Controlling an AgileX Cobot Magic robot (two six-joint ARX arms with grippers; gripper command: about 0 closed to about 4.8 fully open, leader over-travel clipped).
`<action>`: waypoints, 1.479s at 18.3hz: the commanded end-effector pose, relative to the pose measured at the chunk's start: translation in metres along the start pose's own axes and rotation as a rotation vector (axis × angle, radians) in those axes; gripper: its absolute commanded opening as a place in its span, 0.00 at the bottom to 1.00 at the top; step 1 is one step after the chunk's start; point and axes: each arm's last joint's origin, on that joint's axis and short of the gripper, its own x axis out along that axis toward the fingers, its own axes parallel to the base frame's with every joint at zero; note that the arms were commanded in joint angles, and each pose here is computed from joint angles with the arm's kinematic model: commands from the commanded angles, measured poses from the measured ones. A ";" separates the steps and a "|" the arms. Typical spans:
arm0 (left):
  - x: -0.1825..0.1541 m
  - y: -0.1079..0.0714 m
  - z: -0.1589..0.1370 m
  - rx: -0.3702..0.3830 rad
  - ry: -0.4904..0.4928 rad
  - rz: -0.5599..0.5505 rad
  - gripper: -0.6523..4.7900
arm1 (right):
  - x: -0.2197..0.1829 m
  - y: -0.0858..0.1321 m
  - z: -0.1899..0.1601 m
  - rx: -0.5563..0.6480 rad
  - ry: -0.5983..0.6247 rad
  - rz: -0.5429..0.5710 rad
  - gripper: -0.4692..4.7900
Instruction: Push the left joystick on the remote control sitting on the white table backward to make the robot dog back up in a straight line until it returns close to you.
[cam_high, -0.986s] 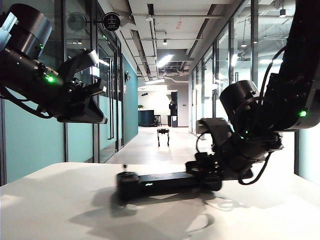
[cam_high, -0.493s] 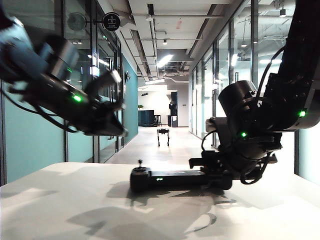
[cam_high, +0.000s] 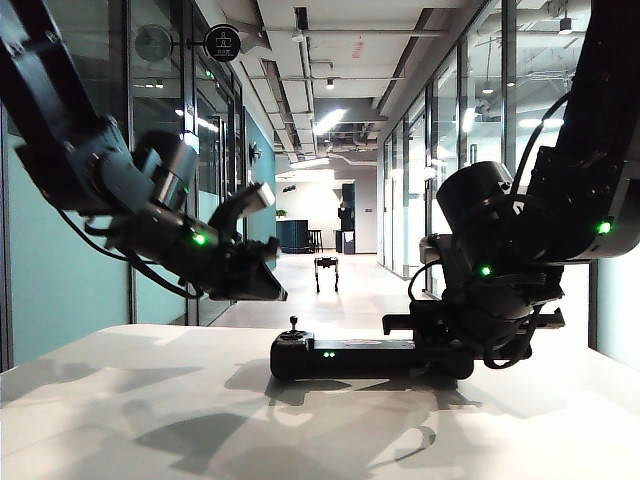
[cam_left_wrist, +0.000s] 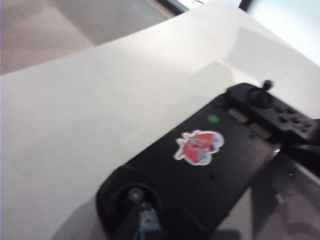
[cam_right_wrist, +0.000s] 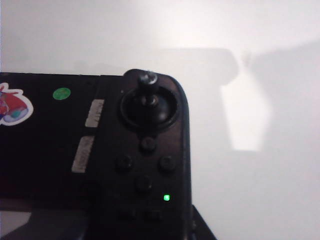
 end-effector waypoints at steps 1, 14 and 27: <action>0.011 0.008 0.005 0.026 -0.011 -0.003 0.11 | -0.001 0.001 0.006 0.027 -0.041 -0.004 0.41; 0.053 0.043 0.014 0.099 0.019 -0.094 0.11 | 0.000 0.000 0.005 0.024 -0.035 -0.005 0.41; 0.061 0.050 0.007 0.177 0.033 -0.258 0.11 | 0.000 0.000 0.006 0.023 -0.035 -0.005 0.41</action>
